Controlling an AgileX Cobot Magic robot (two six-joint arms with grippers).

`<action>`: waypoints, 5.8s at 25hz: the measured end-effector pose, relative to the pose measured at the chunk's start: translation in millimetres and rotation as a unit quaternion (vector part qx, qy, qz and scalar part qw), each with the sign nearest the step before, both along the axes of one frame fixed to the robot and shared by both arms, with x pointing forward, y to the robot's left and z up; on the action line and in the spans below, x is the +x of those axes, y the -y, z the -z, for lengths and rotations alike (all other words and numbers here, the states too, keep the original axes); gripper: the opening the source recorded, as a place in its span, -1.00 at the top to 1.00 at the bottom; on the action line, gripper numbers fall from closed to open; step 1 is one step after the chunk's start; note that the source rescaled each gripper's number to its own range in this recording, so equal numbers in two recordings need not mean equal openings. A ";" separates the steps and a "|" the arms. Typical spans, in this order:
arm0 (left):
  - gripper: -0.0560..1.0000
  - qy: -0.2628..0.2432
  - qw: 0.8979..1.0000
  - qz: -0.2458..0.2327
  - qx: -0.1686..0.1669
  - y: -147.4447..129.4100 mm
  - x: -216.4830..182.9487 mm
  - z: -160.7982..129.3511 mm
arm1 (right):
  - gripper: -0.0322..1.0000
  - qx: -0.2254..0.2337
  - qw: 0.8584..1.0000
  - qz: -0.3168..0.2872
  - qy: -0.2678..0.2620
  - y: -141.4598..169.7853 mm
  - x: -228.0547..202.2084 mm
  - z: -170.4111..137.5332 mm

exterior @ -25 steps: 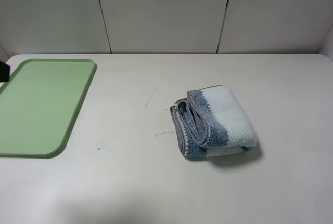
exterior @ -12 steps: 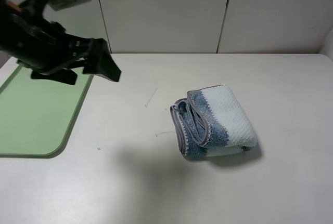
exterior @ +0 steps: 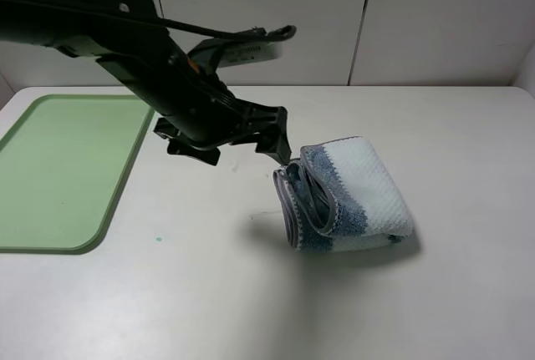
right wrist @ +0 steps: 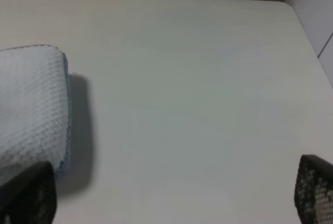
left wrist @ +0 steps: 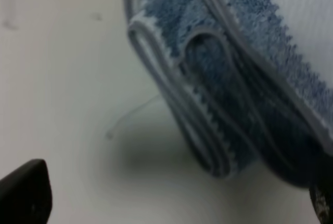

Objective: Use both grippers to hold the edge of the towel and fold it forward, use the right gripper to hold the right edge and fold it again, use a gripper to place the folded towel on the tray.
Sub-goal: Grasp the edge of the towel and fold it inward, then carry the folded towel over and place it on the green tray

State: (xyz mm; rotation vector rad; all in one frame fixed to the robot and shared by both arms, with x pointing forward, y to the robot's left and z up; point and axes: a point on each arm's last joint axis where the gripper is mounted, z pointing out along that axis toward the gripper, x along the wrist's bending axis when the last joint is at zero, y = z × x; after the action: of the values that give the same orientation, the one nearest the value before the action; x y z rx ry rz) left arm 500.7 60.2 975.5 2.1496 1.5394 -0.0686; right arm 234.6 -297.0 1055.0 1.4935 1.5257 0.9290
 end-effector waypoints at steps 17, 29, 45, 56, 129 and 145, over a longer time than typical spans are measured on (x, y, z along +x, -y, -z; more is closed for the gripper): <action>-1.00 -0.034 0.999 -0.006 0.009 68.7 35.1 65.1 | -1.00 0.000 1.000 0.000 0.000 0.0 0.0 0.0; -1.00 -0.055 0.998 -0.014 0.030 79.9 29.9 104.0 | -1.00 0.000 1.000 0.000 0.000 0.0 0.0 0.0; -0.53 -0.012 1.000 -0.013 0.003 94.4 31.7 112.7 | -1.00 0.000 1.000 0.000 0.000 0.0 0.0 0.0; 0.53 -0.018 1.000 -0.018 0.002 95.7 30.3 117.4 | -1.00 0.000 1.000 0.000 0.000 0.0 0.0 0.0; 0.53 0.026 0.972 -0.156 0.177 -243.6 104.9 -1.8 | -1.00 0.000 1.000 0.000 0.000 0.0 0.0 0.0; 0.53 0.015 0.958 -0.221 0.182 -302.6 110.0 22.8 | -1.00 0.000 1.000 0.000 0.000 0.0 0.0 0.0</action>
State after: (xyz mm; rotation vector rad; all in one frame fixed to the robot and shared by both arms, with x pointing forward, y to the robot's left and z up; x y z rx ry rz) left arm 610.7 362.8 952.7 1.9892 2.1080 0.4274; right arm 234.6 -297.0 1055.0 1.4935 1.5257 0.9290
